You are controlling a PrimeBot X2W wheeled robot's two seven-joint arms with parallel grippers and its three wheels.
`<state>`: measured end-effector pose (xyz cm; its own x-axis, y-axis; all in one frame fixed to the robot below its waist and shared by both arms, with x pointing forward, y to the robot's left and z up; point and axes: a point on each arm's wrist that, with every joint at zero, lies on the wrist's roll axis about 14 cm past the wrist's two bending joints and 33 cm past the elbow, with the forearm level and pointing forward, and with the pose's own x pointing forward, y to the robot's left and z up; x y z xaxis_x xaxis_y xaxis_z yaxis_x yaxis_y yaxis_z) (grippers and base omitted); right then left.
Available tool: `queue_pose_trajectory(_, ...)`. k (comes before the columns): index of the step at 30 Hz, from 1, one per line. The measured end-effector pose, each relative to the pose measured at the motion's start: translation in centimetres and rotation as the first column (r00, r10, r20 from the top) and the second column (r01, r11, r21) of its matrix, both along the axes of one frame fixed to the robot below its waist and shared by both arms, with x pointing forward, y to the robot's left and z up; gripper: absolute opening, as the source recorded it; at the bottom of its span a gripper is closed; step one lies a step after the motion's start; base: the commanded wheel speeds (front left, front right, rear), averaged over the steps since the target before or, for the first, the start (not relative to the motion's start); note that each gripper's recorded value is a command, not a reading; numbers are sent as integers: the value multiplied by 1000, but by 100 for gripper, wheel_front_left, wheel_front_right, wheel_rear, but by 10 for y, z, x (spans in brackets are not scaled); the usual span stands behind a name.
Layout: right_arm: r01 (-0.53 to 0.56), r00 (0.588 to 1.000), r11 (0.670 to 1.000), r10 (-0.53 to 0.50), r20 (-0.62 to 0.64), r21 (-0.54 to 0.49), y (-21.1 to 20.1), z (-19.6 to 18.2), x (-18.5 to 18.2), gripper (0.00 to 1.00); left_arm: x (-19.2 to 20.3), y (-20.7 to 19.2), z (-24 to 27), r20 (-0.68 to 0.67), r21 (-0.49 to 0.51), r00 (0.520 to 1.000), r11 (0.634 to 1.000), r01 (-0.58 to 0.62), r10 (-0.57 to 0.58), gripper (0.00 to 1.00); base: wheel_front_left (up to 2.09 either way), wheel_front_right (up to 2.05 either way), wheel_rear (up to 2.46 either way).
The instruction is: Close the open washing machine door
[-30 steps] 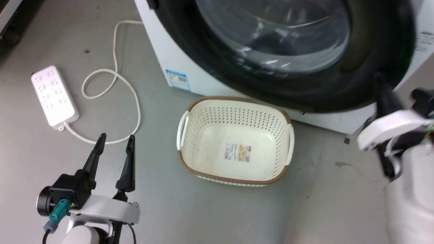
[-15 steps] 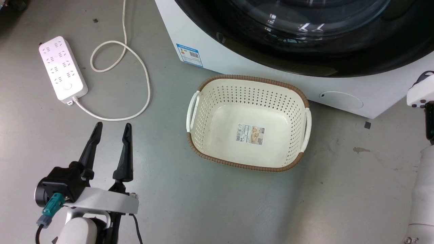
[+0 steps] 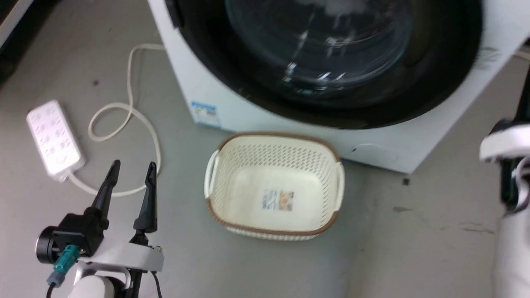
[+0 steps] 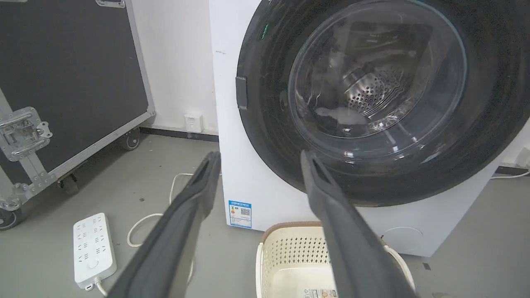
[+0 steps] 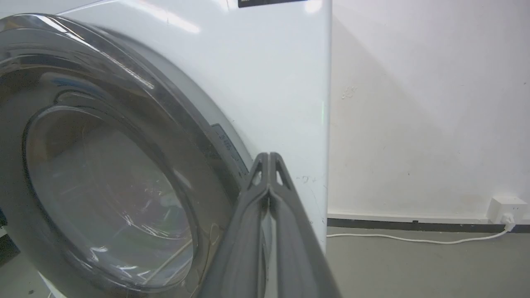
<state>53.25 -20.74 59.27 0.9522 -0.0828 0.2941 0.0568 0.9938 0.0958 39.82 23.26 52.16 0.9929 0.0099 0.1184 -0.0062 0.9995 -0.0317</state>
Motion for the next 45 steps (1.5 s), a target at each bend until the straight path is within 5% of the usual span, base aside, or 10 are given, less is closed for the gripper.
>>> queue_pose_trajectory(14,11,999,1000,-12,-53,-15,-25,-24,-144,0,5,-68,18,38,2,982,983,186,-186,100,0,0,0)
queue_pose_trajectory(22,7,988,1000,-3,-156,23,-22,-61,-183,0,-2,-81,20,24,-19,977,977,210,-210,100,0,0,0)
queue_pose_trajectory(23,1,985,1000,4,-175,30,-20,-66,-185,35,-4,-79,18,19,-26,979,979,204,-204,100,0,0,0)
queue_pose_trajectory(24,-2,983,999,10,-186,43,-19,-69,-187,100,-5,-78,16,14,-33,980,980,197,-197,100,0,0,0)
queue_pose_trajectory(45,-47,974,997,58,-218,56,-3,-78,-191,100,-12,-71,6,-32,-48,986,986,159,-161,100,0,0,0)
